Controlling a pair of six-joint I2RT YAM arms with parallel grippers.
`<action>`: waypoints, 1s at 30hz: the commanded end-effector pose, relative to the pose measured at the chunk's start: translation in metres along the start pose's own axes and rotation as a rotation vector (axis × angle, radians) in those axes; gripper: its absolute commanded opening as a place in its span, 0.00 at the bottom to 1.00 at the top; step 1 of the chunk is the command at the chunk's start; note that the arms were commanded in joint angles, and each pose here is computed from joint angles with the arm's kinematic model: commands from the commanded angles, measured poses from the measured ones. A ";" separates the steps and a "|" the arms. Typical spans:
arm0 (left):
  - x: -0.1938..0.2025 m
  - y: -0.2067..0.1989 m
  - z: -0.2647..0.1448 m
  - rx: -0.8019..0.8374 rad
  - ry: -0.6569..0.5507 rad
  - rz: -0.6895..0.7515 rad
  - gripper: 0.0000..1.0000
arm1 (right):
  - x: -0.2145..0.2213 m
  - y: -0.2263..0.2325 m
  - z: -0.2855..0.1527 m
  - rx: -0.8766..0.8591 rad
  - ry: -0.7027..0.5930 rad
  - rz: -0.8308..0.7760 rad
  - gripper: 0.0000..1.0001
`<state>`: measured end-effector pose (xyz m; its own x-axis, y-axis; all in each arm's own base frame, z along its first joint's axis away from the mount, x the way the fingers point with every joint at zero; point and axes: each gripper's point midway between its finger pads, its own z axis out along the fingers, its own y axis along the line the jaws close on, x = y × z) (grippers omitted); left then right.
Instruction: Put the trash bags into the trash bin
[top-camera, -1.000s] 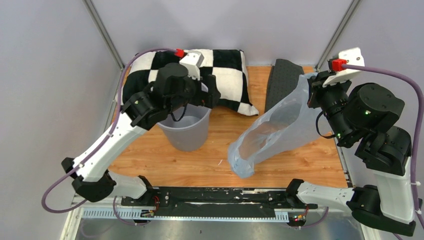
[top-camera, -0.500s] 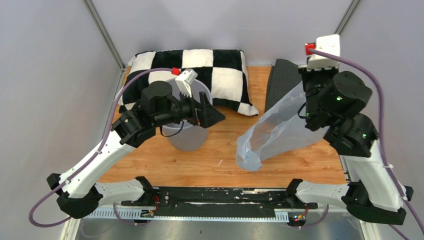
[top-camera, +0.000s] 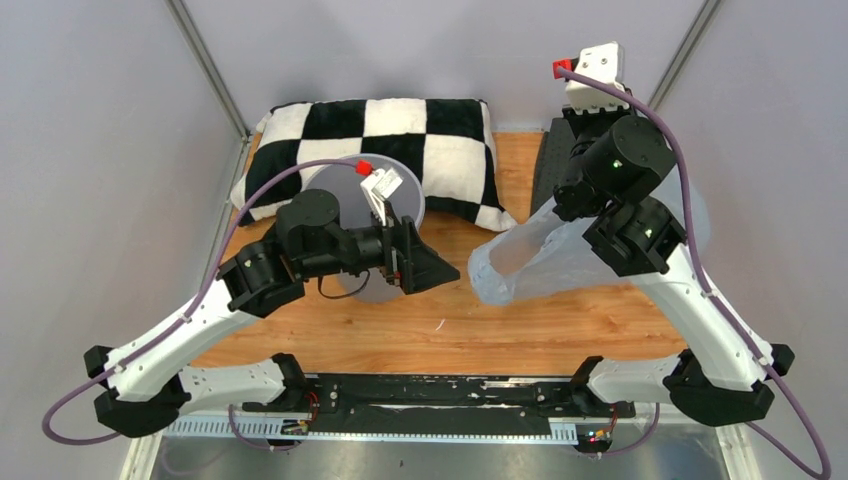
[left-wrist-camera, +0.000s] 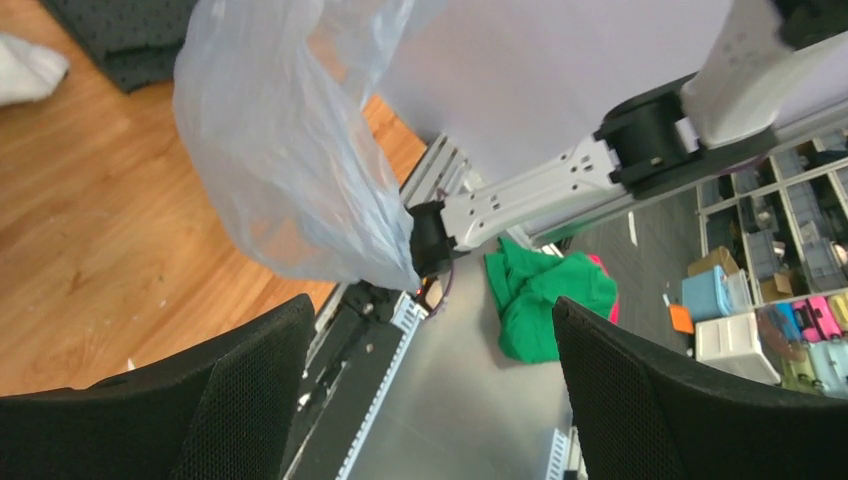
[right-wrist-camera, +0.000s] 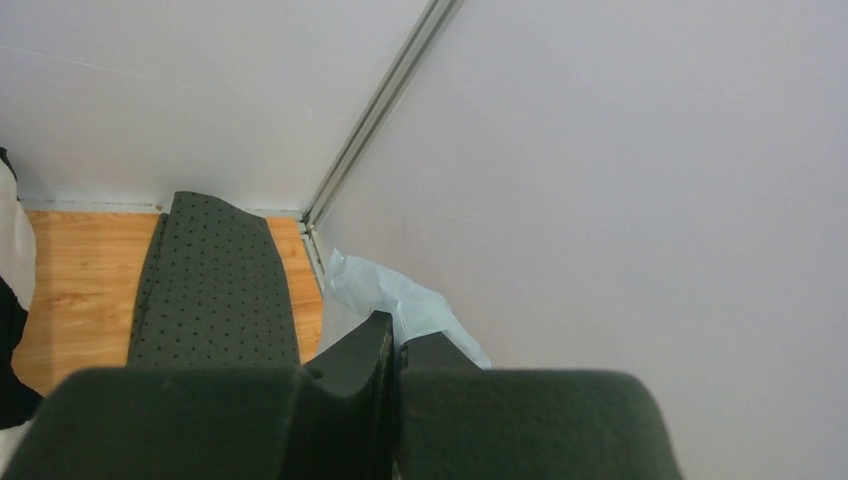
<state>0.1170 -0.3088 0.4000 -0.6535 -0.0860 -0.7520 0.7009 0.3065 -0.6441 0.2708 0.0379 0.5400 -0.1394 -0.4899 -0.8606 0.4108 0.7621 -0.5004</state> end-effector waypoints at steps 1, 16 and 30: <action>0.023 0.016 0.013 -0.055 0.056 -0.033 0.90 | -0.003 -0.014 0.002 0.045 0.019 0.001 0.00; -0.002 0.067 0.070 -0.338 -0.064 0.029 0.86 | -0.002 -0.022 -0.016 -0.066 -0.026 0.096 0.00; -0.059 0.055 0.081 -0.394 -0.150 0.184 0.17 | -0.015 -0.063 -0.044 -0.276 -0.214 0.388 0.00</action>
<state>0.2119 -0.3684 0.3587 -0.5557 -0.1098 -0.8241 0.5762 0.6637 -0.4770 0.2248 0.0204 0.5595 0.0376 -0.3401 -0.9396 0.2596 0.9113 -0.3195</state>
